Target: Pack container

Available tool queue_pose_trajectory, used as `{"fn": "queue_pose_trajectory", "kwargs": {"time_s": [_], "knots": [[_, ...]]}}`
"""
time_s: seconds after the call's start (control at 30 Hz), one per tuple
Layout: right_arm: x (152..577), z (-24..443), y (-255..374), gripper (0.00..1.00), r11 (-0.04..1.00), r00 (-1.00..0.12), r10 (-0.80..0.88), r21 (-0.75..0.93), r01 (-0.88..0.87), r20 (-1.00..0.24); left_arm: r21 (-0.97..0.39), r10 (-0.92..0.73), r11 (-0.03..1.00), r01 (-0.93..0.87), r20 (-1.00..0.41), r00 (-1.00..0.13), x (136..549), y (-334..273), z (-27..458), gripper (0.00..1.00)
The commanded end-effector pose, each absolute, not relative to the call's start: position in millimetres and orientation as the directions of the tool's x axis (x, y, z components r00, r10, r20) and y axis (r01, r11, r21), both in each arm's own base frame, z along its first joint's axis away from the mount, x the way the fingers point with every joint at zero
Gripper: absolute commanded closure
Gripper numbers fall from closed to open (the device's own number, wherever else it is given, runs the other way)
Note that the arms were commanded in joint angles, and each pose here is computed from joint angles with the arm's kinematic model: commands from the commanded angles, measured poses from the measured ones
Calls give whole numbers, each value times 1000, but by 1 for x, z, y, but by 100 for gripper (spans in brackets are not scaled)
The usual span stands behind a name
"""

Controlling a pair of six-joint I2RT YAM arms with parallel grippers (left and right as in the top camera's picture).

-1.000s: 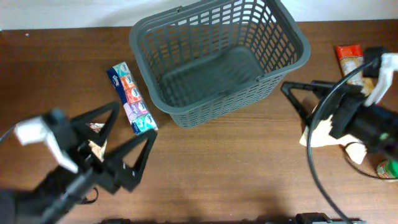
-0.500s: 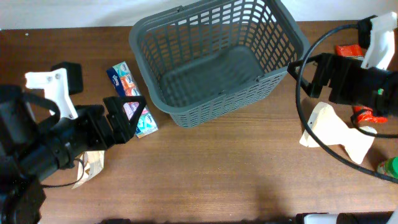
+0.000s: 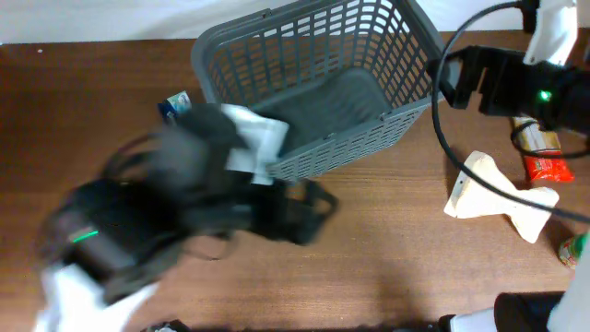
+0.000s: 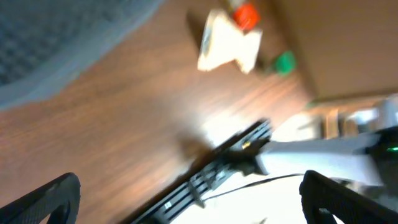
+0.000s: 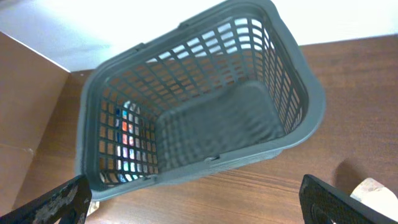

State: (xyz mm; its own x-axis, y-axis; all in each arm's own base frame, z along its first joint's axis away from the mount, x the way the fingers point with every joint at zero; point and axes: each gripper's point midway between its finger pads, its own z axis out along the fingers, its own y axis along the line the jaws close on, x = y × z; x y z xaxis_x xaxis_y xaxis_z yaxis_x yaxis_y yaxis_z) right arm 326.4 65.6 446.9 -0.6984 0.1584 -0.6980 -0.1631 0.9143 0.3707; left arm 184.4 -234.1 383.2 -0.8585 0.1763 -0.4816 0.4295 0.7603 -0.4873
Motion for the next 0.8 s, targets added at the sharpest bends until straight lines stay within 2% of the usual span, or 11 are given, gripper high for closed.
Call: {"fn": "queue_pose_trajectory", "kwargs": {"time_s": [0.0, 0.1, 0.33, 0.57, 0.67, 0.77], "knots": [[330, 441, 64, 1, 923, -709, 141, 351, -158, -691, -255, 177, 895, 366, -551, -816, 207, -239, 360, 0], [331, 443, 65, 1, 921, -704, 142, 354, -164, -696, -179, 192, 920, 349, -570, -799, 217, -239, 353, 0], [335, 447, 64, 1, 926, -683, 127, 333, -177, -719, -147, 215, 928, 342, -538, -815, 222, -245, 339, 0], [379, 487, 68, 1, 919, -504, 119, 286, -269, -855, -141, 245, 926, 351, -482, -841, 210, -240, 330, 0], [399, 483, 80, 1, 889, -508, 118, 319, -329, -853, -136, 249, 927, 349, -473, -845, 209, -238, 329, 0], [422, 458, 86, 1, 880, -561, 112, 344, -326, -820, -134, 251, 927, 350, -469, -847, 208, -237, 328, 1]]}}
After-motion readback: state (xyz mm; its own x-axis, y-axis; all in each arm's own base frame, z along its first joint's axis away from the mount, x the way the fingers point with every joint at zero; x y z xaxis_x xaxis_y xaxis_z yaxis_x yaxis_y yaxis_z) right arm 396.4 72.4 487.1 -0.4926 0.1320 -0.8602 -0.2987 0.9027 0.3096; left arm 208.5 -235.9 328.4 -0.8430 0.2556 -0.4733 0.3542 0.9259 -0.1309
